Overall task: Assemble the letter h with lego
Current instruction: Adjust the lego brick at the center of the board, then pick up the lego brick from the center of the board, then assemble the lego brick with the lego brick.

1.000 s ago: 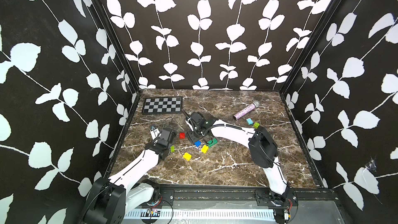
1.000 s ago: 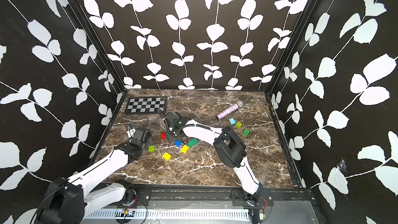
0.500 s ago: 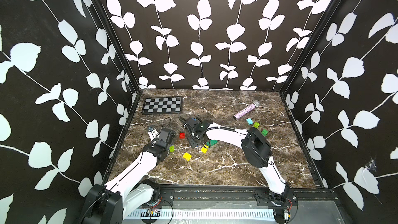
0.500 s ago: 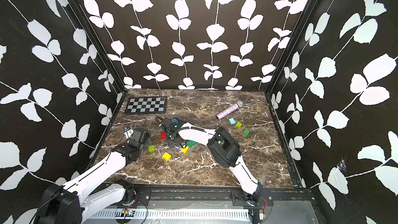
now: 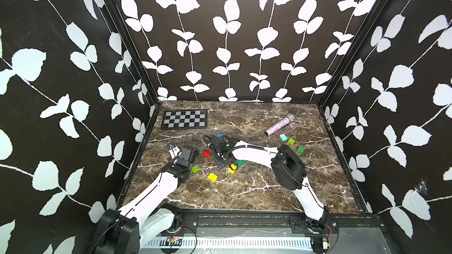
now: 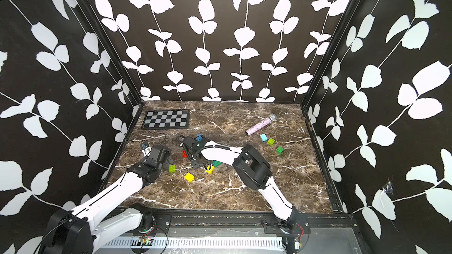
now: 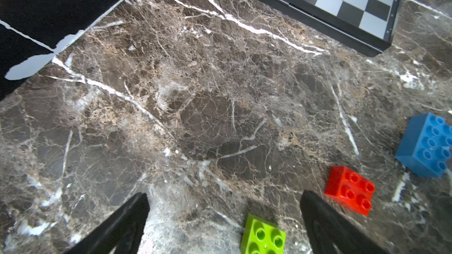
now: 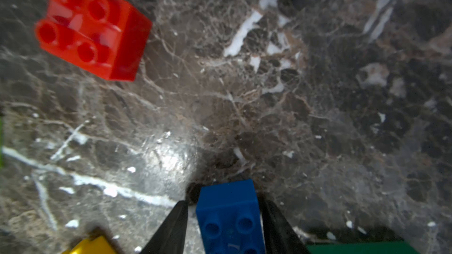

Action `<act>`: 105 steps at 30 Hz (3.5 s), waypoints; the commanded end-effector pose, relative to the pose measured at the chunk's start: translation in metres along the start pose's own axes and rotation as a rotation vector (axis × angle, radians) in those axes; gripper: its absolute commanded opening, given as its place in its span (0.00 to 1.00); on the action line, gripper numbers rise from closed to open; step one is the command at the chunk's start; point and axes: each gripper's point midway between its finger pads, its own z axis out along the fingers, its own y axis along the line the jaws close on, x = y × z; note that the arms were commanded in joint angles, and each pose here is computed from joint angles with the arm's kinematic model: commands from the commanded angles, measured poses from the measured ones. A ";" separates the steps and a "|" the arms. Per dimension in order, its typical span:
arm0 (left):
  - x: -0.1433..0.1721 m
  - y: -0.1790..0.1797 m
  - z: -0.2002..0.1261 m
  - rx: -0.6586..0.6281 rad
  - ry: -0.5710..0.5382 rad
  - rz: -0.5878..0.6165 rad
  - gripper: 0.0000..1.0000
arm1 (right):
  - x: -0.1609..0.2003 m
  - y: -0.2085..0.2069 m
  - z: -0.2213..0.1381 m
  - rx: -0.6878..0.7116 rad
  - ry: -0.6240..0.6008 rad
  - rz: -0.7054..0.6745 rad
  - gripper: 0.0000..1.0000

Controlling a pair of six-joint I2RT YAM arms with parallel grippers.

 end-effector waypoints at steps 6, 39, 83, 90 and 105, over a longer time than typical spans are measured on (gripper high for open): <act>0.000 -0.007 -0.004 0.059 0.013 -0.008 0.99 | -0.005 -0.028 0.003 0.048 -0.043 0.242 0.37; 0.032 -0.125 0.017 0.252 0.277 0.499 0.93 | -0.011 -0.168 -0.129 0.138 -0.526 0.215 0.74; 0.065 -0.156 0.032 0.204 0.487 0.451 0.08 | 0.012 -0.157 -0.099 0.012 -0.589 0.129 0.62; 0.091 -0.208 -0.022 0.282 0.504 0.485 0.10 | 0.013 -0.165 -0.085 0.070 -0.535 0.156 0.58; 0.108 -0.219 -0.021 0.204 0.501 0.566 0.09 | 0.012 -0.160 -0.082 0.052 -0.523 0.143 0.58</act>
